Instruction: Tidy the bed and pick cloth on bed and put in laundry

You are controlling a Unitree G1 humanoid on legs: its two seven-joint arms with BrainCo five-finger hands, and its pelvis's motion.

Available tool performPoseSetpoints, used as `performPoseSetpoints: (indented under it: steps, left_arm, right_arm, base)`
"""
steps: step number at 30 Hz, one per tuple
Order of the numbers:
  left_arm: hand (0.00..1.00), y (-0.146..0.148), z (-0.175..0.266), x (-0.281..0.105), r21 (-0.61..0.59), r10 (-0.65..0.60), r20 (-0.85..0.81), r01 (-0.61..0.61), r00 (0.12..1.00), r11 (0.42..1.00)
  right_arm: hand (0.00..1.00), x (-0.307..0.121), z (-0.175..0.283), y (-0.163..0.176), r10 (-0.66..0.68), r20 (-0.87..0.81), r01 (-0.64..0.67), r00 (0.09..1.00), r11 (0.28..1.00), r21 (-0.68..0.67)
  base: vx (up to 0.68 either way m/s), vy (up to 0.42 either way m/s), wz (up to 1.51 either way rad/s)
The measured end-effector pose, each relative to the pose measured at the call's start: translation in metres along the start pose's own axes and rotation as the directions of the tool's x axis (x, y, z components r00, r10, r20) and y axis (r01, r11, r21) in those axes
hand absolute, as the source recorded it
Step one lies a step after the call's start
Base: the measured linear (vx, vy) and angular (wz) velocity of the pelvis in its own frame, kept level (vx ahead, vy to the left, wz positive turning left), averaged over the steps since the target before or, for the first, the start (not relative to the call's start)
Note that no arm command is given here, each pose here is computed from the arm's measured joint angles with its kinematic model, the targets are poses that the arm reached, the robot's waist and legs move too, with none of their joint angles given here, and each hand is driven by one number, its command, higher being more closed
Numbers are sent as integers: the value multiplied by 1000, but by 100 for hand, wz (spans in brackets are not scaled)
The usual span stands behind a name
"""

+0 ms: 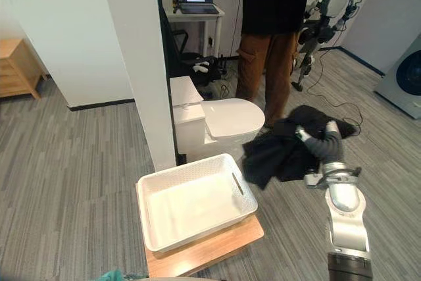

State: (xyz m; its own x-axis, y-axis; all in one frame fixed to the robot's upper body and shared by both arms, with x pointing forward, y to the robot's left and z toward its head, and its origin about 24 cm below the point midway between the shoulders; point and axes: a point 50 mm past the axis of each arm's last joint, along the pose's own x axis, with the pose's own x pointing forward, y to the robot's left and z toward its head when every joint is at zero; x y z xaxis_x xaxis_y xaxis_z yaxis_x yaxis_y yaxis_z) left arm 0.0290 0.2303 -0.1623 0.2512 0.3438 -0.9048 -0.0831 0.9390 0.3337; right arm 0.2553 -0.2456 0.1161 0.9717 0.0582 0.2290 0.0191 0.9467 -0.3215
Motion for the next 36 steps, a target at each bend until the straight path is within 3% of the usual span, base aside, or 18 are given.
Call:
performPoseSetpoints:
  steps: [10,17,24,25,32,36]
  left_arm:
    - [100,-5,4,0,-8,-21,21,21,1000,1000]
    - [100,-9,14,1,8,-32,46,32,998,999]
    - [100,-13,43,5,45,-48,115,43,992,998]
    - [100,-13,48,5,42,-47,128,42,991,998]
    - [100,-14,88,6,7,-34,223,34,974,999]
    - [100,-18,105,3,23,-41,276,36,960,999]
  right_arm:
    - [100,33,18,60,263,29,-264,964,964,30]
    - [100,24,-21,102,385,-176,-373,906,922,102]
    - [100,6,-75,144,353,-409,-322,841,936,145]
    - [0,7,-78,147,342,-421,-314,840,940,136]
    - [0,13,-102,164,219,-522,-235,824,971,36]
    - [0,9,-115,157,159,-575,-199,803,980,-7]
  base:
    - [-29,-25,19]
    - [-71,-18,15]
    - [-13,-11,13]
    - [0,0,0]
    - [30,1,0]
    - [45,3,3]
